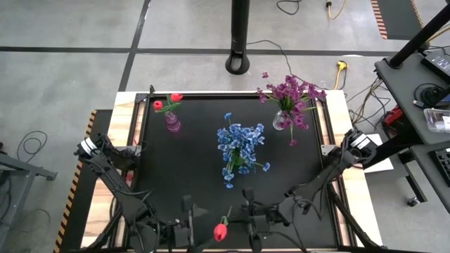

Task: Sort flowers into vase by color
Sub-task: Put the pink tulip into the violet vase

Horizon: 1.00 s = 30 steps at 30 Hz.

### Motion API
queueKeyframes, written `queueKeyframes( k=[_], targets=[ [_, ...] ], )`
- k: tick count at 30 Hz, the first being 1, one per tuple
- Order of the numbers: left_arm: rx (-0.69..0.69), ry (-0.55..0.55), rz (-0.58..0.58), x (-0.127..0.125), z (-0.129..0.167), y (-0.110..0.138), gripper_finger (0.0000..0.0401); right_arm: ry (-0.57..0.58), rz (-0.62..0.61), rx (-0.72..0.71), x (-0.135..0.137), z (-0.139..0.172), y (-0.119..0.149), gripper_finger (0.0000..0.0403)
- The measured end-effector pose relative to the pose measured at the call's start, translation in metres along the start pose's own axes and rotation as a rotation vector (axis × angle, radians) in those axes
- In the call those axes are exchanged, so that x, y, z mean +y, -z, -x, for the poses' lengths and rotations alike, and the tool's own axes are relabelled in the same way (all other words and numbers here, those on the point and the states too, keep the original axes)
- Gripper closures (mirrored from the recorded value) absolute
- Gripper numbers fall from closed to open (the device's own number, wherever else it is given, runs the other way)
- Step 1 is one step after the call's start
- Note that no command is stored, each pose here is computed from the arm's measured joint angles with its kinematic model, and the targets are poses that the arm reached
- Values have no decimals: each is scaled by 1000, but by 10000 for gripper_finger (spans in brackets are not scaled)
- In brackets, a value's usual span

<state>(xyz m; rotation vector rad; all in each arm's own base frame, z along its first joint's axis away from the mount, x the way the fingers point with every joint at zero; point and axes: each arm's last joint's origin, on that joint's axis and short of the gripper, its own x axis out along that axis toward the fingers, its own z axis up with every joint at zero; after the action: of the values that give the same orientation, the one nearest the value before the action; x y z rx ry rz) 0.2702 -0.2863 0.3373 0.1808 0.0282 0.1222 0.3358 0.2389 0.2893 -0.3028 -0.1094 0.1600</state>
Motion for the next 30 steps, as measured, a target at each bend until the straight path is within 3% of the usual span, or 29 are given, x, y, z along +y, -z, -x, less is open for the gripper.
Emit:
queueKeyframes(
  k=[12, 24, 30],
  targets=[
    [3, -26, 14, 10, -15, 2, 148, 6, -5, 1, -3, -1, 0, 385],
    [4, -29, 14, 11, -16, 2, 325, 10, -27, -2, -4, -2, 0, 381],
    [4, -29, -6, 11, -16, 2, 389, 12, -51, -5, -5, -1, -2, 318]
  ],
)
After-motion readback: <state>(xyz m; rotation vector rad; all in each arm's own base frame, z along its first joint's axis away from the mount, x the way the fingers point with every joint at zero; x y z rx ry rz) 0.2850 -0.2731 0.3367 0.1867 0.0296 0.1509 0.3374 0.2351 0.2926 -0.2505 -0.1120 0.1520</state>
